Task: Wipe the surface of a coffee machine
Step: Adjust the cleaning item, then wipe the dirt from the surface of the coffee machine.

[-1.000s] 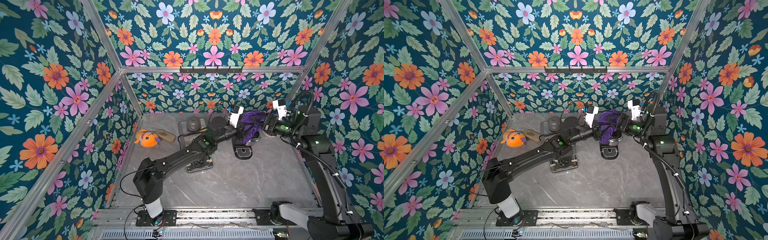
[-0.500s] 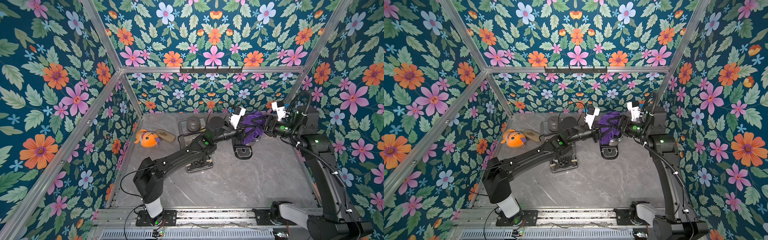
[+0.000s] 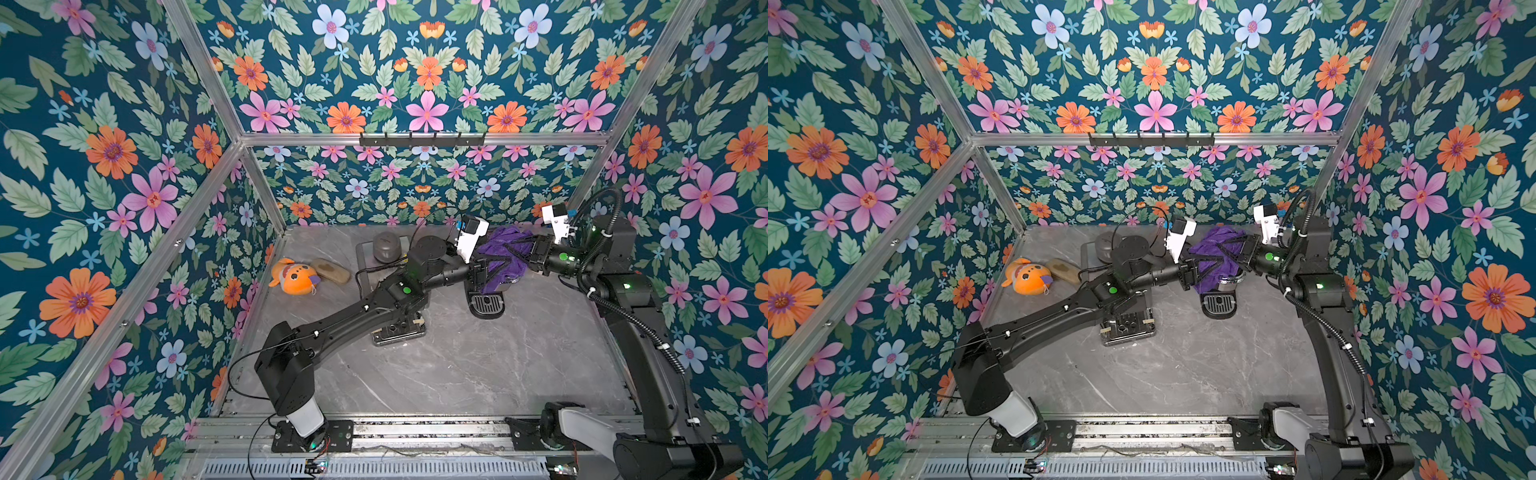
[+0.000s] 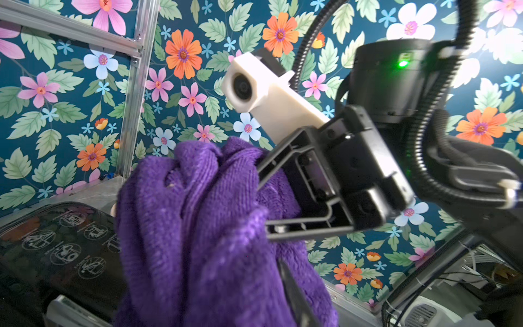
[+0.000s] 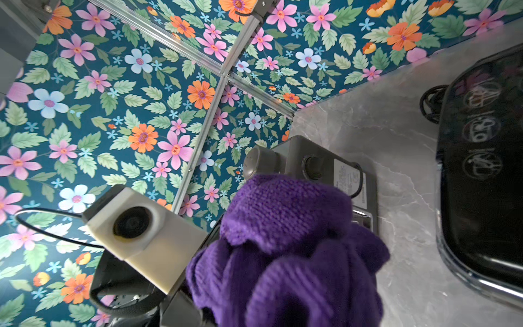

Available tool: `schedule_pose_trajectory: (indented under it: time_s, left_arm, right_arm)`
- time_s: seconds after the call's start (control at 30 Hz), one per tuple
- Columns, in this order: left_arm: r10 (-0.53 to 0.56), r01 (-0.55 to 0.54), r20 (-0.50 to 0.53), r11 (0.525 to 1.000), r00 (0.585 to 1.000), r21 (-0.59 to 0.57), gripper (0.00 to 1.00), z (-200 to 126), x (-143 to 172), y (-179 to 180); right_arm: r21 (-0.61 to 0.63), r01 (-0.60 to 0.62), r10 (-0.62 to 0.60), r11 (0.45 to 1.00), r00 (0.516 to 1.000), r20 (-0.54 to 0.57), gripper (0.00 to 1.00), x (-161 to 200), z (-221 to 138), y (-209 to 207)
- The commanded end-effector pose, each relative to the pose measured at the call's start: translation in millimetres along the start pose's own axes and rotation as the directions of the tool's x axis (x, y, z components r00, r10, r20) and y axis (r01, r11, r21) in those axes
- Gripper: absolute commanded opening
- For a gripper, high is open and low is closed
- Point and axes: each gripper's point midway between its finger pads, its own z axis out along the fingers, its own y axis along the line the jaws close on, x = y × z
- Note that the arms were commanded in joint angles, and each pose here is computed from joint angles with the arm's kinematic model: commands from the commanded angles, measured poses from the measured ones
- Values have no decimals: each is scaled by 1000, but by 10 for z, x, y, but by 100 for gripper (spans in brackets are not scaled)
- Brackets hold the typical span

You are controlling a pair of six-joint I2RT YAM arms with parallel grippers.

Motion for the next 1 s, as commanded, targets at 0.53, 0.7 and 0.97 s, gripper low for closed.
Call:
schedule_pose_trajectory:
  time_s: [0.53,0.7,0.97]
  left_arm:
    - [-63,61,15,853,998,-518,65,70,-561,1233]
    - [-198,149,-28,814,980,-562,59,300,-211,1824]
    - [-254,151,-101,804,962,-575,58,550,307,2154]
  right_arm:
    - [283,-207,113,937,942,315,0,-329,-502,-1609]
    - [358,-236,126,903,945,303,0,-195,-446,-2086]
    - [395,-286,201,873,949,244,0,52,-270,-2701]
